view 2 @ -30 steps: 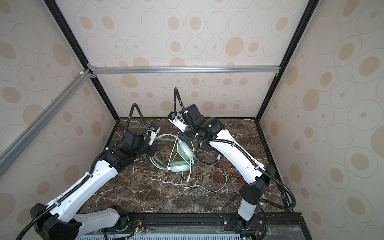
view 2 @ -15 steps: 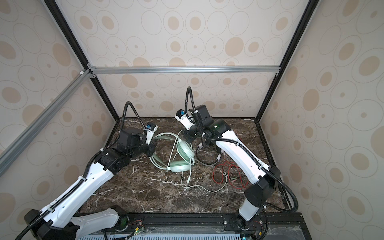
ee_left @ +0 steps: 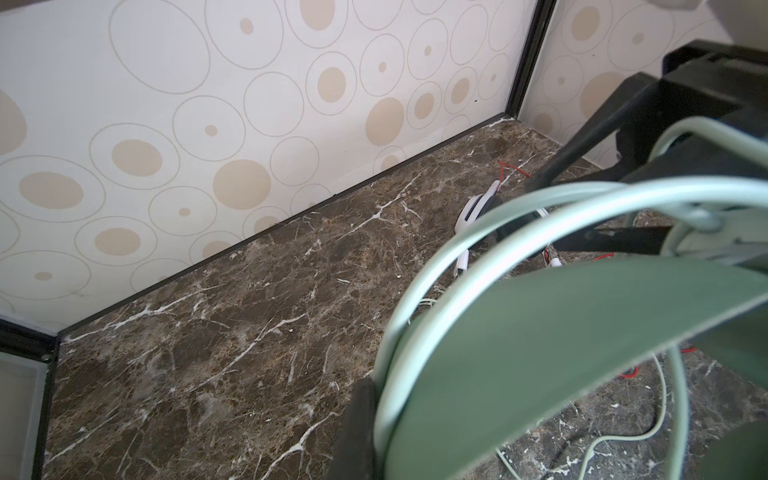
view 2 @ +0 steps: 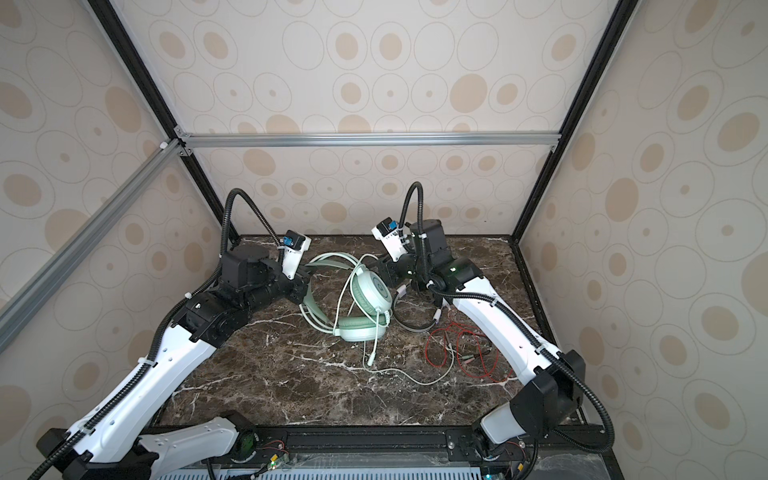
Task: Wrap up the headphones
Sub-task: 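Release the cable and draw the right gripper back down toward the table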
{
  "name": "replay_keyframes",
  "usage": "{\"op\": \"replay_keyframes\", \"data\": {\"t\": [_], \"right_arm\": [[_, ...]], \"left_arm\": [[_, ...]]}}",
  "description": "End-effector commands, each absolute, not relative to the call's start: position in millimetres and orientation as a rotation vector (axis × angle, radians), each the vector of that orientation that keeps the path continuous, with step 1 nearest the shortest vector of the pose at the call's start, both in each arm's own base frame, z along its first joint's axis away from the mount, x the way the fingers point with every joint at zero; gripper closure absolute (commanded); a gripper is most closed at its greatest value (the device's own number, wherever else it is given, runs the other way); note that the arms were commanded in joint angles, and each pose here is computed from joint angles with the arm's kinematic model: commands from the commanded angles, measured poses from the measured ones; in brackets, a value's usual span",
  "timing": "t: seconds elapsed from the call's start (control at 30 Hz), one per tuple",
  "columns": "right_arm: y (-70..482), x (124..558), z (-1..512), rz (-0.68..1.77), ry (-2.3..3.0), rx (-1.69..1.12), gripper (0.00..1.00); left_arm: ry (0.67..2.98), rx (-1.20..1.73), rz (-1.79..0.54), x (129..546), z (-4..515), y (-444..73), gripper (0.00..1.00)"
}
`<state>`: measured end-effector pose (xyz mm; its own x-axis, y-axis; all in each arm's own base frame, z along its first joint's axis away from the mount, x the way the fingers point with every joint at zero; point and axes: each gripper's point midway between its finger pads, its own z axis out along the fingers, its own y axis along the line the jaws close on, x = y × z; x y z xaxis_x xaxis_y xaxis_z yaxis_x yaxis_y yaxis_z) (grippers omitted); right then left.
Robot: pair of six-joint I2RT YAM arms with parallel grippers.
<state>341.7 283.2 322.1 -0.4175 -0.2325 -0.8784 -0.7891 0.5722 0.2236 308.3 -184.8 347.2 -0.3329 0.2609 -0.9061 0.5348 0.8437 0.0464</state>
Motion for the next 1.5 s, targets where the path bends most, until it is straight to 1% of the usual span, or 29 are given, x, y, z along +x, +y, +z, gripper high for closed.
{"op": "replay_keyframes", "data": {"t": [0.0,0.13,0.33,0.7,0.9,1.1,1.33,1.47], "right_arm": [[285,337,343,0.929,1.834,-0.784,0.52],[286,340,338,0.991,1.82,-0.733,0.5],[290,347,323,1.04,1.817,-0.684,0.47],[303,356,290,1.166,1.831,-0.617,0.47],[308,363,275,1.202,1.842,-0.586,0.46],[313,370,260,1.233,1.859,-0.562,0.47],[317,375,235,1.261,1.903,-0.532,0.53],[319,376,228,1.285,1.908,-0.509,0.61]], "left_arm": [[1.781,0.529,-0.453,298,407,-194,1.0],[1.75,0.512,-0.51,295,419,-198,1.0],[1.714,0.49,-0.531,294,439,-198,1.0],[1.657,0.443,-0.567,294,473,-197,1.0],[1.618,0.434,-0.607,293,497,-201,1.0],[1.602,0.427,-0.627,294,508,-203,1.0],[1.584,0.388,-0.64,296,520,-201,1.0],[1.591,0.365,-0.642,300,523,-201,1.0]]}}
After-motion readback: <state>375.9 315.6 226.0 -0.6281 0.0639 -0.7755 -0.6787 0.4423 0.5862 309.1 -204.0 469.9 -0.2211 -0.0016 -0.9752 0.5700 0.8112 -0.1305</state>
